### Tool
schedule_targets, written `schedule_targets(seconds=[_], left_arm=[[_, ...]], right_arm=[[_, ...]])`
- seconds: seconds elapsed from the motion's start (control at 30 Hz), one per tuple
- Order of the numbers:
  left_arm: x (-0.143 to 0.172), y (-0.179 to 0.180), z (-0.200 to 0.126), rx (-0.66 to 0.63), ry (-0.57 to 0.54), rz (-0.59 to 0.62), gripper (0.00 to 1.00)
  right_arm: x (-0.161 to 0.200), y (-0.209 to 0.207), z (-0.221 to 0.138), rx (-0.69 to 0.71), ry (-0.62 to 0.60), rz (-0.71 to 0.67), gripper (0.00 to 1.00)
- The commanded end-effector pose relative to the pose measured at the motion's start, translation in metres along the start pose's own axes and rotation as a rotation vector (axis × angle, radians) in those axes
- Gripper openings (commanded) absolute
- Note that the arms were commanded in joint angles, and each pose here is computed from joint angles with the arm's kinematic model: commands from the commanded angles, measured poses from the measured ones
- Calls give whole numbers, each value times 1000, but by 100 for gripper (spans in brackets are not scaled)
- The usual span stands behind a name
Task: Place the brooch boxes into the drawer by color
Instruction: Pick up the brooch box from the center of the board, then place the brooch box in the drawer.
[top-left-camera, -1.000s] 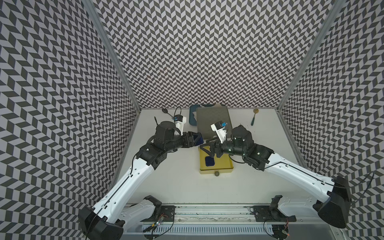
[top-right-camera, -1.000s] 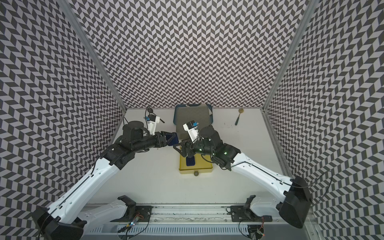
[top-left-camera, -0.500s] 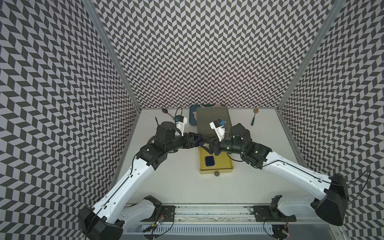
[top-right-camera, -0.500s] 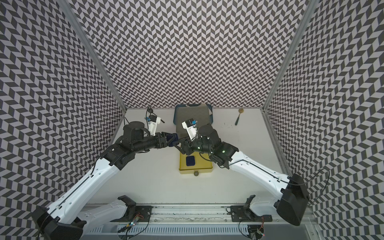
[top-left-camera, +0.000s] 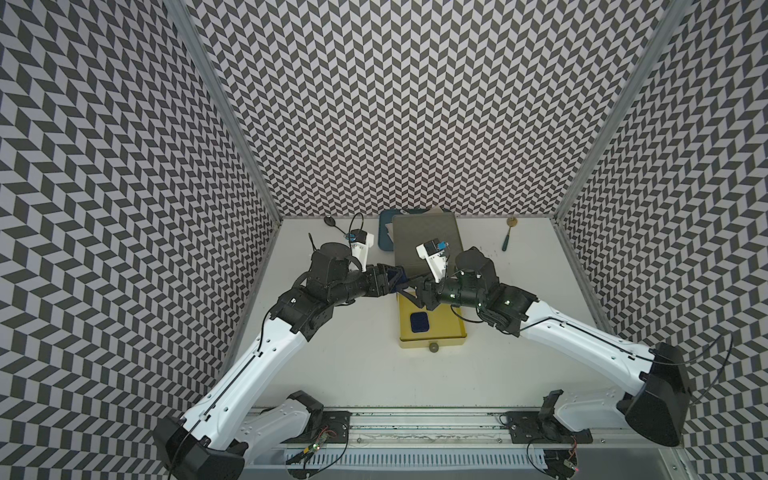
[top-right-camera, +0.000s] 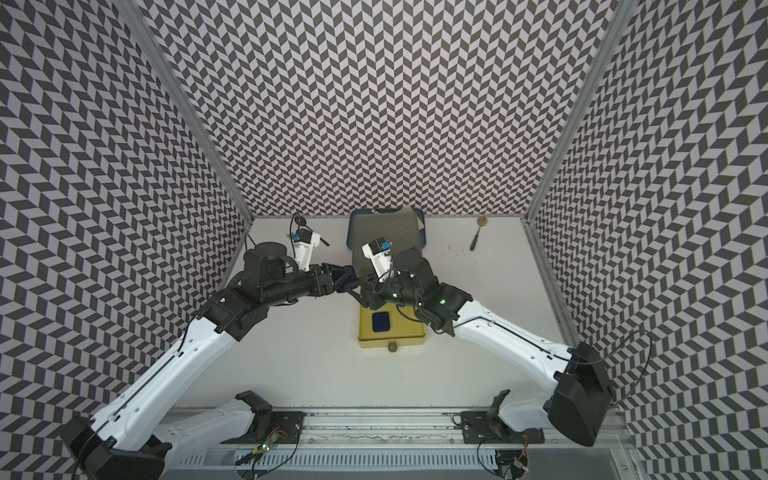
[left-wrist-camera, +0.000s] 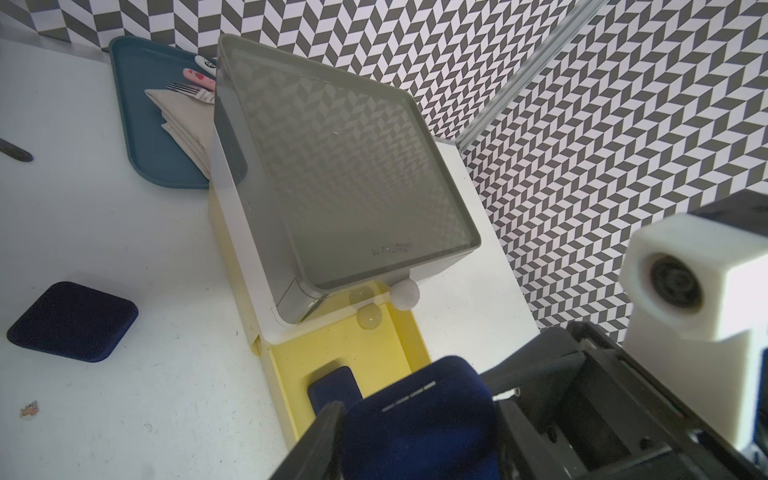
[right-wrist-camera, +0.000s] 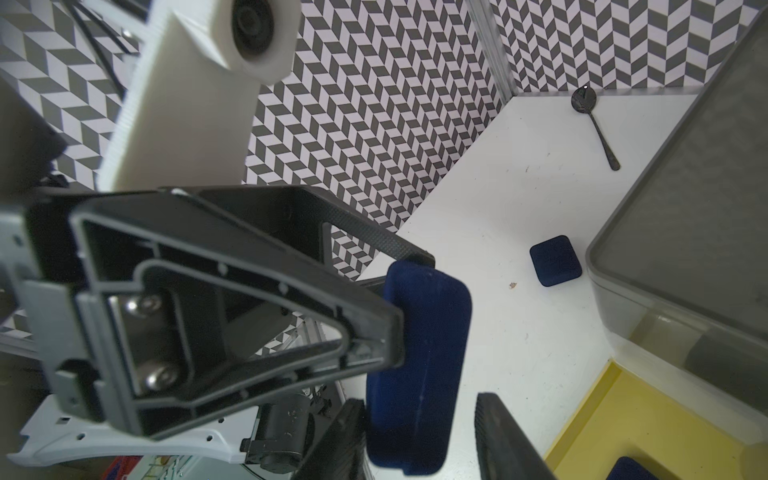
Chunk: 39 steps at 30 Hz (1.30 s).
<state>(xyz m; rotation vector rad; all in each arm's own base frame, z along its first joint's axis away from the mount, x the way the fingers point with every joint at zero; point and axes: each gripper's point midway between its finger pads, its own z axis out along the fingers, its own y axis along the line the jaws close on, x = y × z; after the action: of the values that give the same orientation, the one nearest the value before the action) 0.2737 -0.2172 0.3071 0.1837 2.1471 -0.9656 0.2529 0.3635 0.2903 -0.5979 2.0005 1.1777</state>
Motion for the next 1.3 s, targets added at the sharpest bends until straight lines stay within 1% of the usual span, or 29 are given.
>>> schedule_targets(seconds=[0.0,0.13,0.17,0.2,0.23,0.27,0.3,0.33,0.47,0.63,0.8,0.93,1.17,1.27], left_arm=[[-11,-12,-11,22,-34,26,39],[-10,-11,-11,19,-34,24,40],[-9,-11,-11,18,-34,25,41],[-10,-11,-11,17,-37,25,48],[-10,-10,-11,17,-36,26,57],[-9,-10,-11,19,-36,27,68],[-9,-10,-11,21,-38,29,87],[-9,-10,-11,21,-41,29,99],[-11,-7,-12,4,-58,24,100],[-18,-6,-16,-21,-83,22,100],[-25,-2,-18,-47,-112,28,100],[-22,6,-11,-73,-100,25,100],[-16,16,-1,-91,-78,20,100],[-13,18,3,-89,-63,22,100]], right_arm=[[-23,10,-1,-25,-74,-17,37],[-25,11,-2,-29,-78,-15,24],[-24,10,-1,-28,-77,-15,21],[-24,10,-2,-29,-78,-14,21],[-24,11,-2,-29,-78,-14,20],[-24,11,-3,-30,-78,-12,20],[-24,11,-3,-30,-79,-12,20],[-24,11,-4,-30,-80,-12,20],[-22,7,-13,-16,-79,-6,18],[-4,-19,-37,78,-47,19,18],[38,-54,-65,177,11,76,18],[72,-77,-81,228,44,138,18],[121,-102,-83,274,112,226,18],[126,-111,-80,290,133,238,18]])
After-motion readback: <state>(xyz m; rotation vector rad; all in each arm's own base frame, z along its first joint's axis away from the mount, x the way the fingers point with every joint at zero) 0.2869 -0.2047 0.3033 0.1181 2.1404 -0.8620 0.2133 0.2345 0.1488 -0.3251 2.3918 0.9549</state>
